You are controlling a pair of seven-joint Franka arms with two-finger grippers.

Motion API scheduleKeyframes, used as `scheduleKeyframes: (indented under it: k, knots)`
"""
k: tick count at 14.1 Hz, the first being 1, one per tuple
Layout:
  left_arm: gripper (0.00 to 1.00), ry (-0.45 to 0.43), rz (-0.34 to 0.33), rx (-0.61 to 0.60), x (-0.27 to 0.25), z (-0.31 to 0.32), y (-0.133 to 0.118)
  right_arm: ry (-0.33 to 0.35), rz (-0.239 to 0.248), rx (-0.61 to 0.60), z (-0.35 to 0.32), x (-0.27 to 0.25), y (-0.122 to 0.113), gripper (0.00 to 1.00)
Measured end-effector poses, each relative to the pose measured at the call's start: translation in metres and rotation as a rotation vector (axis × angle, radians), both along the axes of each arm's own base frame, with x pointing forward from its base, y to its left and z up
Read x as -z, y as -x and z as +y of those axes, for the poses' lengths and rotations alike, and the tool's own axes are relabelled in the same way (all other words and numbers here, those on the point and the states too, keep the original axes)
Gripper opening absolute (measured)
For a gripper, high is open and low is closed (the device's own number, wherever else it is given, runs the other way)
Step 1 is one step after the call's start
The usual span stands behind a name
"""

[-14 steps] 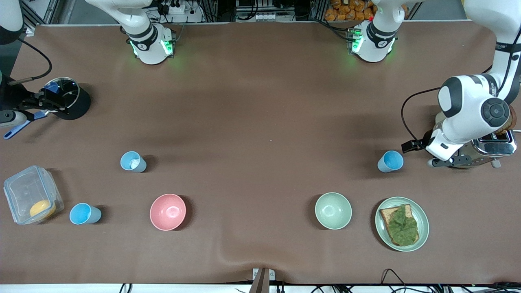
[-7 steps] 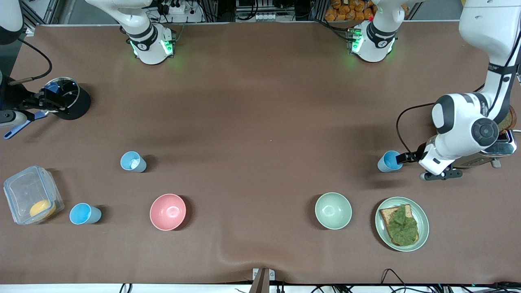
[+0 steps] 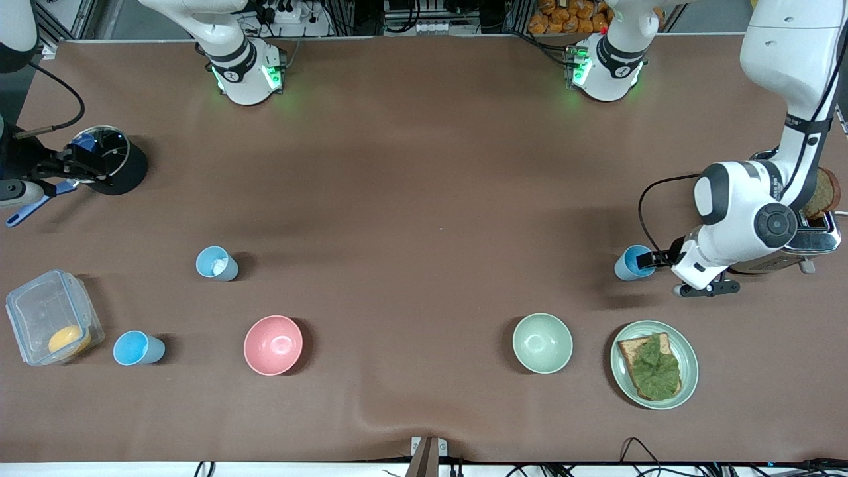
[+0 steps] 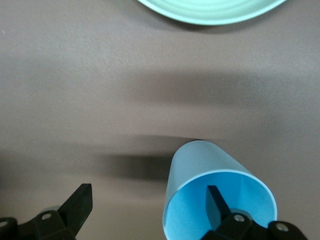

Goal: Stack blue cups with both arms
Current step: 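Lower the left gripper over the blue cup and close on its rim, then lift the blue cup with the left gripper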

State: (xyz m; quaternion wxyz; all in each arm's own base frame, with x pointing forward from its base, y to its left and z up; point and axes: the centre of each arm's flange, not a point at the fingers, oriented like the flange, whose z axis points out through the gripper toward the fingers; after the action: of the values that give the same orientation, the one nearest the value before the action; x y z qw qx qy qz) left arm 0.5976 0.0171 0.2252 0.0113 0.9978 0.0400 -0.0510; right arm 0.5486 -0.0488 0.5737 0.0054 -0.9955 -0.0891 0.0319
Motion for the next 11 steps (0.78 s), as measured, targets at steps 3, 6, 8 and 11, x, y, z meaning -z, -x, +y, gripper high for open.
scheduleKeyframes:
  k: [3, 6, 8, 11]
  knots:
    - [1.0, 0.001, 0.02, -0.004, 0.012, -0.006, 0.002, 0.0, 0.0, 0.0, 0.0, 0.0, 0.0, 1.0]
    - [1.0, 0.001, 0.003, 0.0, 0.014, -0.017, -0.008, 0.0, 0.0, 0.0, 0.0, 0.0, 0.0, 1.0]
    - [0.81, 0.002, -0.018, 0.0, 0.01, -0.022, -0.019, 0.0, 0.001, 0.0, 0.0, 0.0, 0.0, 1.0]
    - [0.48, 0.003, -0.015, -0.003, 0.015, -0.023, -0.022, 0.0, 0.001, 0.0, 0.0, 0.0, 0.0, 1.0]
